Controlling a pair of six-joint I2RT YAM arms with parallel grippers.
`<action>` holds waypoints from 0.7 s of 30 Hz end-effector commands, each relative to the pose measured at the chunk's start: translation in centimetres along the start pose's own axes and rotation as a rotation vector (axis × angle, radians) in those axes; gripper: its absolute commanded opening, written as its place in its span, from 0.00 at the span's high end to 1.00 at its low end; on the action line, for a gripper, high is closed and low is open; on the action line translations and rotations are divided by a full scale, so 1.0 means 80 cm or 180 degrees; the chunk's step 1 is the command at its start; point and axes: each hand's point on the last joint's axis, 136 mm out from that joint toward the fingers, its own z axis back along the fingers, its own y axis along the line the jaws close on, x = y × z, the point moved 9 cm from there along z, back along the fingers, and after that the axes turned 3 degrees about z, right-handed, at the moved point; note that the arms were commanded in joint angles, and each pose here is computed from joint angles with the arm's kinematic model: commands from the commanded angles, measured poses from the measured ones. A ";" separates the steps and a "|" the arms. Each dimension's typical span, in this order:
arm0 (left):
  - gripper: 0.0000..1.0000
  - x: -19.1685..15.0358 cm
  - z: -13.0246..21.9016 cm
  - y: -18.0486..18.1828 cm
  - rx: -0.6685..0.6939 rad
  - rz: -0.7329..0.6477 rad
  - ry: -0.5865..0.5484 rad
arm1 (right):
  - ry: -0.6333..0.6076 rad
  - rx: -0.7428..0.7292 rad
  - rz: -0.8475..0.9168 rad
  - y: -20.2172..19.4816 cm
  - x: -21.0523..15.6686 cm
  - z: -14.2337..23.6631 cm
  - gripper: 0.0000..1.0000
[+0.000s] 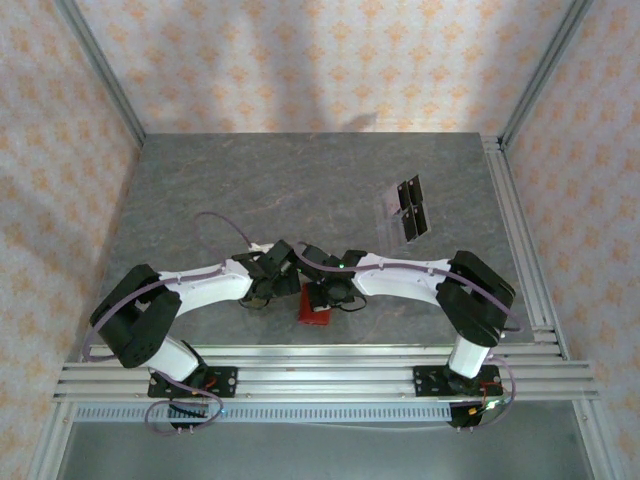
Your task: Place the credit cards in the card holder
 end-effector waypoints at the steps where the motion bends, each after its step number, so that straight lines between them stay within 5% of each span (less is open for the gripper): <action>1: 0.03 -0.009 -0.005 0.008 0.0199 -0.0015 -0.0009 | -0.0173 0.0118 -0.0063 0.008 0.016 0.015 1.00; 15: 0.02 0.023 0.042 0.050 0.0380 0.0044 -0.0356 | -0.0266 0.0097 -0.0074 0.009 0.022 0.016 1.00; 21: 0.06 -0.014 0.046 0.069 -0.0281 -0.0036 -0.0252 | -0.0254 0.0135 -0.0070 0.012 0.025 0.011 1.00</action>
